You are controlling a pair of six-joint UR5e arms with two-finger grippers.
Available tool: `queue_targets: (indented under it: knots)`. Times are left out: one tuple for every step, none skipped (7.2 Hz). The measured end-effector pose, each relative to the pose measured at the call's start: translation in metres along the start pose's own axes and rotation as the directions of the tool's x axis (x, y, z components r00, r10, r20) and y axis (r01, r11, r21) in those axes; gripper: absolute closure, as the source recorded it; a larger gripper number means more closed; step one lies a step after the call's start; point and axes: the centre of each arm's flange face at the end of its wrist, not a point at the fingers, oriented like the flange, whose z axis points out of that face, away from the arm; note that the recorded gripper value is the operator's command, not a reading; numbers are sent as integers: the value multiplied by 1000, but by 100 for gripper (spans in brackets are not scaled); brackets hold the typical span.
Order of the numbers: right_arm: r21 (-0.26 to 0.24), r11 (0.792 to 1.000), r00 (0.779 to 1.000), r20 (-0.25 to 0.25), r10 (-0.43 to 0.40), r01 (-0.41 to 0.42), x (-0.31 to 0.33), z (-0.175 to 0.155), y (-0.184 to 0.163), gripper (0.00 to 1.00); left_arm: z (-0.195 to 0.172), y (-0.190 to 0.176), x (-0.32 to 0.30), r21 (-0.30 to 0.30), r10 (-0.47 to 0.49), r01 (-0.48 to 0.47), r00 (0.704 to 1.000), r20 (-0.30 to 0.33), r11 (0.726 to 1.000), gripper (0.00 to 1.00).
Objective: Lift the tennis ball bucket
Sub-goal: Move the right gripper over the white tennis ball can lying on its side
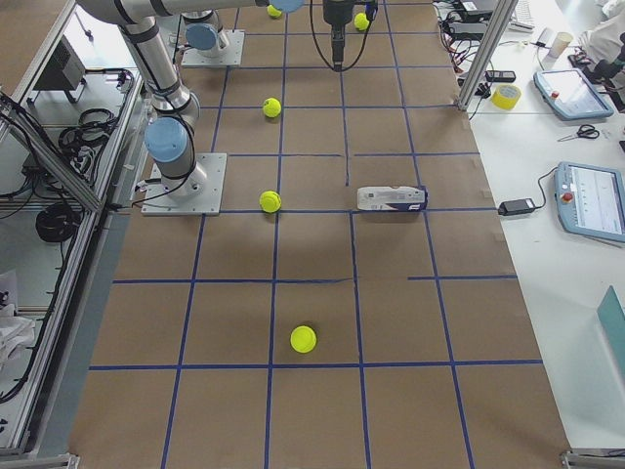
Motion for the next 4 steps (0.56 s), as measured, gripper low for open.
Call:
queue_targets:
  knots:
    - [-1, 1000, 1000, 0, 0, 0, 0, 1, 0, 0, 0, 0, 0, 0, 0, 0, 1000, 0, 1000, 0]
    - [-2, 1000, 1000, 2, 0, 0, 0, 1, 0, 0, 0, 0, 0, -1, -1, 1, 1000, 0, 1000, 0]
    - [-2, 1000, 1000, 3, 0, 0, 0, 1, 0, 0, 1, 0, 0, -2, -1, 1, 1000, 0, 1000, 0]
    - [-4, 1000, 1000, 2, 0, 0, 0, 2, 0, 0, 2, -1, 0, -3, -1, 1, 1000, -1, 1000, 0]
